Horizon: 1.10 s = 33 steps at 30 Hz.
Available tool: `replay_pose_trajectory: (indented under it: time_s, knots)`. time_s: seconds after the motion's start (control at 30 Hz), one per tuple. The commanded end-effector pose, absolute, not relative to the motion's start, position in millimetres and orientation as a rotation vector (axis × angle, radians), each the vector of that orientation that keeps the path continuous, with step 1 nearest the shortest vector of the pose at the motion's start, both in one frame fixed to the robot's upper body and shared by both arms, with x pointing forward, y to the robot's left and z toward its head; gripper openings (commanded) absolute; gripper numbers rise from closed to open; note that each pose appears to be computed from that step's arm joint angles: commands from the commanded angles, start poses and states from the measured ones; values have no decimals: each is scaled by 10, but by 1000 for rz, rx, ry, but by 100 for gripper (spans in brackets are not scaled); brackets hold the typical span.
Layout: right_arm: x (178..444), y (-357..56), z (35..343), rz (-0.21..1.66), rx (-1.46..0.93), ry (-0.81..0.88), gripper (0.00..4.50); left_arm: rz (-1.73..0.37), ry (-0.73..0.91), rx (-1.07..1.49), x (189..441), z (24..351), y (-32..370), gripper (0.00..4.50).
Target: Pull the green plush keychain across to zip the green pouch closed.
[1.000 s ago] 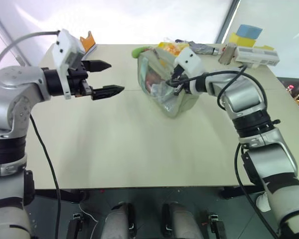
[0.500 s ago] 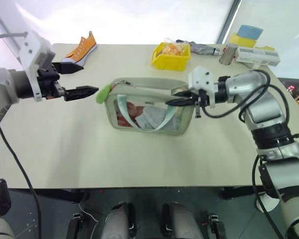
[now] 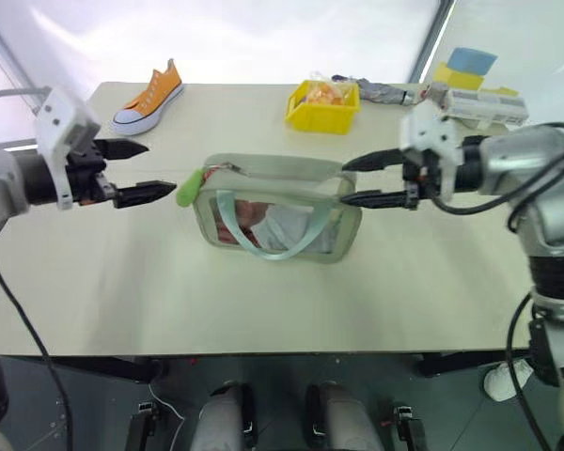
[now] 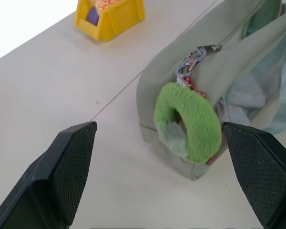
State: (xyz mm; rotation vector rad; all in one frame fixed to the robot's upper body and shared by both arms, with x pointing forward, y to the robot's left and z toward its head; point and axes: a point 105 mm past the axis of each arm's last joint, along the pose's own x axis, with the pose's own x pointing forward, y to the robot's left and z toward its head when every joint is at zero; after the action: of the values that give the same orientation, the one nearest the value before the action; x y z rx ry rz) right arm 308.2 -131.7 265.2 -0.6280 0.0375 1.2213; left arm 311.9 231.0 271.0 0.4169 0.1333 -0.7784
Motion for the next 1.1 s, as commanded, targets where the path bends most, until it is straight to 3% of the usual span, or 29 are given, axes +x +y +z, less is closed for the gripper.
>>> replay_pose_trajectory:
  time_s: [0.03, 0.3, 0.4, 0.5, 0.53, 0.73, 0.83, 1.03, 1.07, 1.1]
  knots:
    - [2937, -1251, 2608, 1253, -593, 53, 263, -776, 92, 433, 3042, 2808, 2273, 450]
    - [3052, -1239, 2403, 1207, -618, 72, 263, -828, 129, 431, 2990, 2604, 2082, 450]
    - [3071, -1233, 2406, 1203, -612, 63, 177, -832, 135, 426, 3002, 2567, 2069, 450]
    - [3080, -1231, 2404, 1206, -613, 59, 25, -843, 134, 419, 3026, 2513, 2006, 450]
    - [3083, -1229, 2401, 1206, -616, 58, 2, -845, 132, 414, 3033, 2499, 1991, 450]
    - [3108, -1225, 2414, 1190, -639, 48, 2, -821, 135, 401, 3118, 2409, 1975, 450]
    - [3106, -1219, 2403, 1188, -644, 47, 0, -810, 121, 400, 3129, 2432, 1986, 364]
    - [3108, -1209, 2403, 1184, -645, 36, 0, -822, 94, 407, 3099, 2610, 2008, 45]
    - [3114, -1203, 2410, 1182, -644, 31, 0, -821, 90, 419, 3104, 2641, 2010, 6]
    - [3117, -1199, 2414, 1181, -643, 29, 0, -820, 86, 426, 3109, 2663, 2013, 6]
